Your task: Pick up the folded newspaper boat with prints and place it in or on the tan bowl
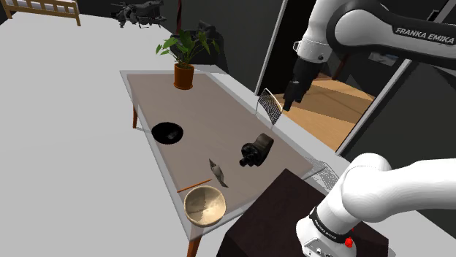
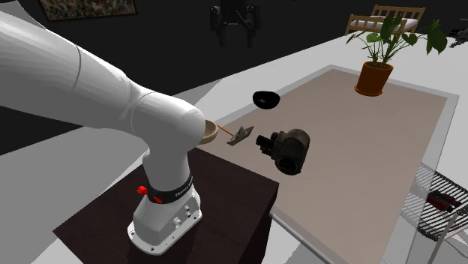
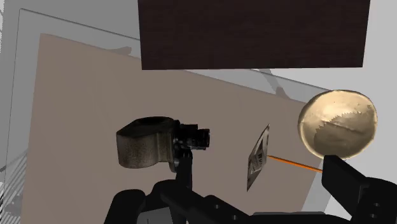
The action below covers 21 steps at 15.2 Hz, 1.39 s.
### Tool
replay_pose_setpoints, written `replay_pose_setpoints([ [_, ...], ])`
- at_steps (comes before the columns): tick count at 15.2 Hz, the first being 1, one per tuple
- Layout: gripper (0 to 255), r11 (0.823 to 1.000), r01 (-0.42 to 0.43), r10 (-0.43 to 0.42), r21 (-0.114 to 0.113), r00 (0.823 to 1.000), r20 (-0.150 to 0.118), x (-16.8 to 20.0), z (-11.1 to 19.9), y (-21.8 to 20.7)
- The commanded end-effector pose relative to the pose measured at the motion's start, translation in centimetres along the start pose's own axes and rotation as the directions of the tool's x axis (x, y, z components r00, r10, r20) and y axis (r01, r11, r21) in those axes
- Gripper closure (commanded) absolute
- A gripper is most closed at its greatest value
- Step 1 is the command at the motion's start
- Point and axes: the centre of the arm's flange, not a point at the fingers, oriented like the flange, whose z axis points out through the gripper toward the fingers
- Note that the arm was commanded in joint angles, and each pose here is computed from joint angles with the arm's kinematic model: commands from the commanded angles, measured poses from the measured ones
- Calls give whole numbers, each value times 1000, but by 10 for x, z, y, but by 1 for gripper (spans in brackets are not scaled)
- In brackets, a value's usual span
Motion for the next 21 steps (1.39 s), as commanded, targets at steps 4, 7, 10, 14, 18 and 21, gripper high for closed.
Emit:
replay_pose_setpoints([
  [4,0,1000,-17,17,13,1000,-6,12,37,-6],
  [7,0,999,-33,34,26,999,-11,24,73,-12],
  [10,0,998,-50,51,40,999,-16,36,110,-18],
  [14,0,996,-72,73,57,997,-22,54,158,-27],
  [18,0,993,-94,96,75,995,-29,71,206,-36],
  [21,0,990,-110,113,89,993,-33,85,242,-43],
])
